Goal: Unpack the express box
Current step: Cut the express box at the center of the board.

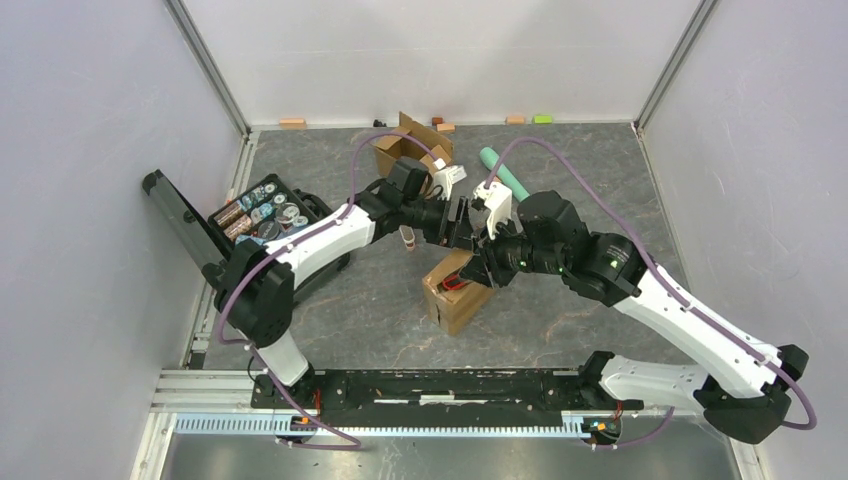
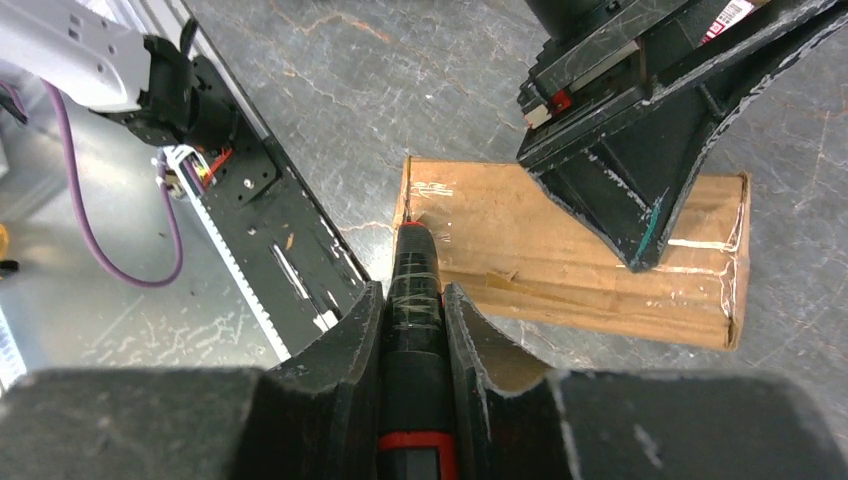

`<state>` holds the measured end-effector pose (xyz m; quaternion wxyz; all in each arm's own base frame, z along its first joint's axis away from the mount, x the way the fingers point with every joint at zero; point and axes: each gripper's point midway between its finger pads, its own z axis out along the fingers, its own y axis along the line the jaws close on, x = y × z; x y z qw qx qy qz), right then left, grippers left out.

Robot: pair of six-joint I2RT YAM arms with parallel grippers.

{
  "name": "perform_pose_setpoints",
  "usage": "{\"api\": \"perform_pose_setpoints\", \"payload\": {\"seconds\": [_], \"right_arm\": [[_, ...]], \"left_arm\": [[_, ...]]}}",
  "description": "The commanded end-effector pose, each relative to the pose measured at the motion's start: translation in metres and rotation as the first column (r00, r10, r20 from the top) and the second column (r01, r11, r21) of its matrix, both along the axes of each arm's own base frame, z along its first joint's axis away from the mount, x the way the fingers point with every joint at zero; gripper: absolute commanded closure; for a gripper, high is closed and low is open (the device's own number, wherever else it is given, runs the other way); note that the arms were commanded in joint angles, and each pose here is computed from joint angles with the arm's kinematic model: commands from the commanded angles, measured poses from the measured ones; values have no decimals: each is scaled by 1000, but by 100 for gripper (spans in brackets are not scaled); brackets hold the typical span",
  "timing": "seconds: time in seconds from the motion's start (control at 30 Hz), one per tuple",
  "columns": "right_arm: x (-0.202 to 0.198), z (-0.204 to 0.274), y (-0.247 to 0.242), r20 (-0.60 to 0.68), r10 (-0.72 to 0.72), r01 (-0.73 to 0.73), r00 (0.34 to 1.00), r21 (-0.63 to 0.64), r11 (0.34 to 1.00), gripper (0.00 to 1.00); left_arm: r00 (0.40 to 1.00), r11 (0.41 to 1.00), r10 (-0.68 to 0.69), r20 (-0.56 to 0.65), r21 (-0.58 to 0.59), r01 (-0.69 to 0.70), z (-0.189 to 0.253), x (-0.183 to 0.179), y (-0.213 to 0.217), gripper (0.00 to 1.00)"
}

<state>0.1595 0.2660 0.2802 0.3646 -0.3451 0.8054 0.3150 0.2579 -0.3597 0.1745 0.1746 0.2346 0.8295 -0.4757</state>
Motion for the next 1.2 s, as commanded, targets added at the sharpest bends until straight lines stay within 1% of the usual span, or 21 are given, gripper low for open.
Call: {"api": "perform_pose_setpoints", "payload": {"seconds": [0.0, 0.07, 0.13, 0.23, 0.37, 0.47, 0.53, 0.67, 0.83, 1.0, 1.17], "right_arm": [[5, -31, -9, -104, -72, 68, 992, -46, 997, 100], [7, -30, -13, -102, -90, 87, 991, -33, 996, 100], [9, -29, -16, -108, -106, 104, 988, -22, 994, 100], [10, -29, -19, -109, -130, 130, 985, -15, 991, 100], [9, -29, -22, -112, -149, 150, 982, -4, 989, 100], [11, -27, -25, -102, -171, 171, 980, -7, 985, 100], [11, -26, -26, -97, -170, 171, 981, -3, 985, 100], [10, -20, -24, -80, -148, 149, 986, 15, 989, 100], [5, -12, -20, -68, -95, 98, 993, 41, 994, 100], [2, -11, -21, -62, -82, 85, 995, 36, 996, 100], [5, 1, -31, -26, -111, 111, 993, 21, 994, 100]], "left_arm": [[998, 1000, -19, 59, 4, 19, 9, 4, -5, 17], [996, 1000, 7, 84, 21, -9, 17, 4, 1, 17], [992, 997, 45, 114, 62, -53, 24, 6, 12, 17], [976, 983, 119, 184, 115, -141, 39, 12, 33, 15], [964, 963, 154, 216, 185, -196, 44, 7, 57, 15], [967, 950, 160, 199, 233, -206, 40, -7, 74, 16], [968, 950, 168, 188, 232, -210, 39, -18, 81, 16], [979, 957, 175, 104, 214, -194, 37, -44, 87, 17], [984, 953, 163, 68, 247, -175, 25, -62, 98, 19], [986, 941, 151, 67, 295, -164, 7, -62, 100, 20], [986, 943, 141, 88, 292, -161, 7, -60, 100, 21]]}}
